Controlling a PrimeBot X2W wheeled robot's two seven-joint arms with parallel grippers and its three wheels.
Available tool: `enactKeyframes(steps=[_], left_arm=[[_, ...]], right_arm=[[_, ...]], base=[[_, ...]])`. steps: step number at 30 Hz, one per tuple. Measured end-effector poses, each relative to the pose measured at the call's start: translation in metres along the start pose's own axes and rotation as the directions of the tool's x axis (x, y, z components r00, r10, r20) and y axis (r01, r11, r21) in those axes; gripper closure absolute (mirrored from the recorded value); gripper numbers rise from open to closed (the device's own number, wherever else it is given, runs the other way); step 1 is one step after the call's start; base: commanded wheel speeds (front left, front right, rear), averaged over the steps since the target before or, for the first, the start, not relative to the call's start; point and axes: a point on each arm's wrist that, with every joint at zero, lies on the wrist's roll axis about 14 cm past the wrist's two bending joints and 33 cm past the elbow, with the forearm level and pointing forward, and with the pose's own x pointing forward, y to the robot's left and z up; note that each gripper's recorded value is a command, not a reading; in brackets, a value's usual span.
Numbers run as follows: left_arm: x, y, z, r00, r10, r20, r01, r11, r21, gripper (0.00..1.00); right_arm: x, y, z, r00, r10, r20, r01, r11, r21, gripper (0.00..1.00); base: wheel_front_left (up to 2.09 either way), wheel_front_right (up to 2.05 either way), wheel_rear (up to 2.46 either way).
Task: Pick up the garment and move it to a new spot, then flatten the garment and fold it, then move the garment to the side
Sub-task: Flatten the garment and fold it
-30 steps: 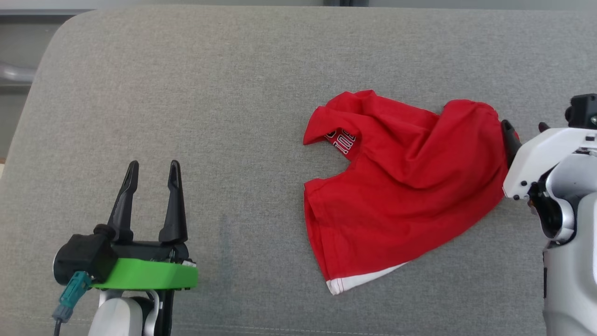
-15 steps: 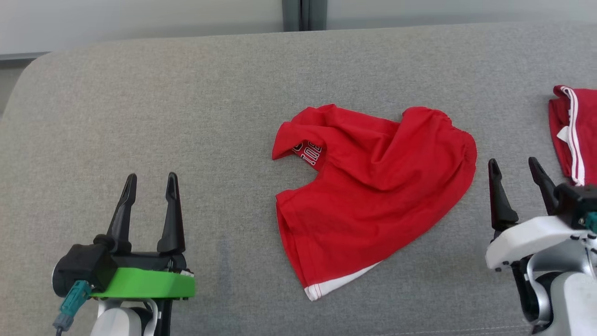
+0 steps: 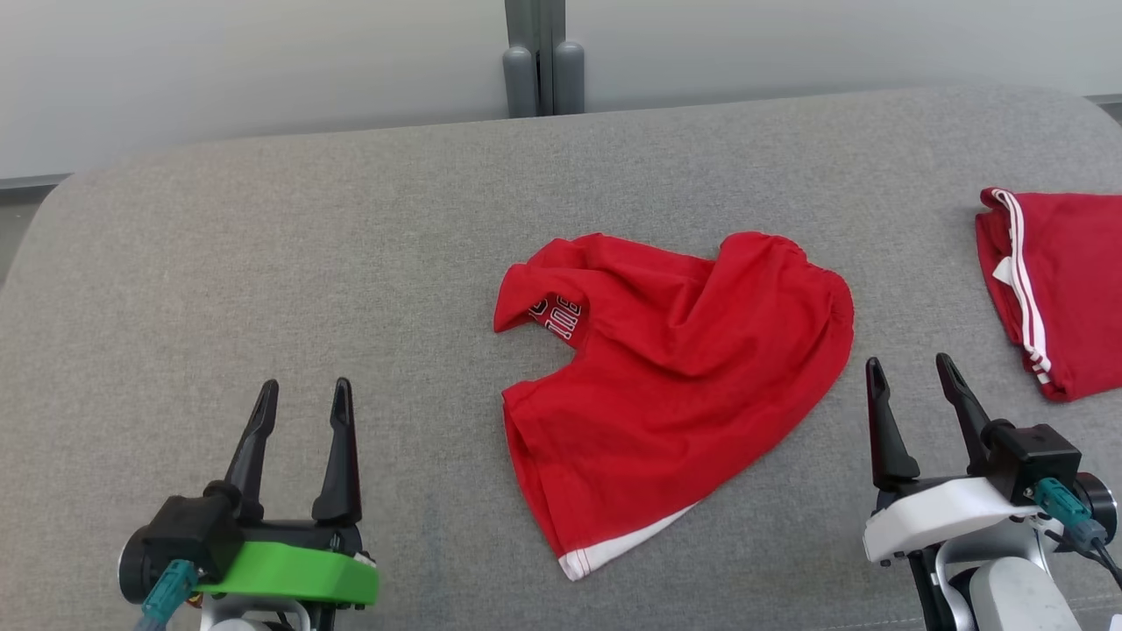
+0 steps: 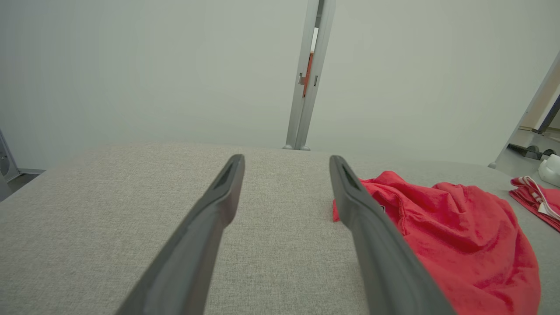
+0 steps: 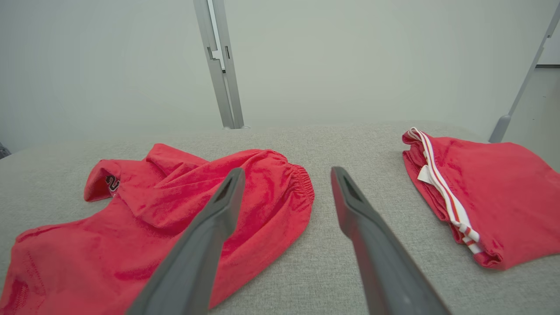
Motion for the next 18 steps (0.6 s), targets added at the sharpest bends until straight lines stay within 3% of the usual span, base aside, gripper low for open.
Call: enactKeyframes(steps=[13, 18], left_arm=[[-0.01, -0.013, -0.012, 0.999, -0.026, -0.039, 0.025, 0.999, -0.037, 0.0], [-0.01, -0.05, -0.056, 0.971, -0.158, -0.181, 0.149, 0.987, -0.064, 0.0]], right_arm=[[0.002, 0.004, 0.011, 0.999, 0.011, 0.031, -0.011, 1.0, 0.011, 0.0], [0.0, 0.004, 0.005, 1.0, 0.007, 0.009, -0.007, 1.0, 0.023, 0.0]], base=[[0.0, 0.0, 0.0], [0.0, 0.0, 0.0]])
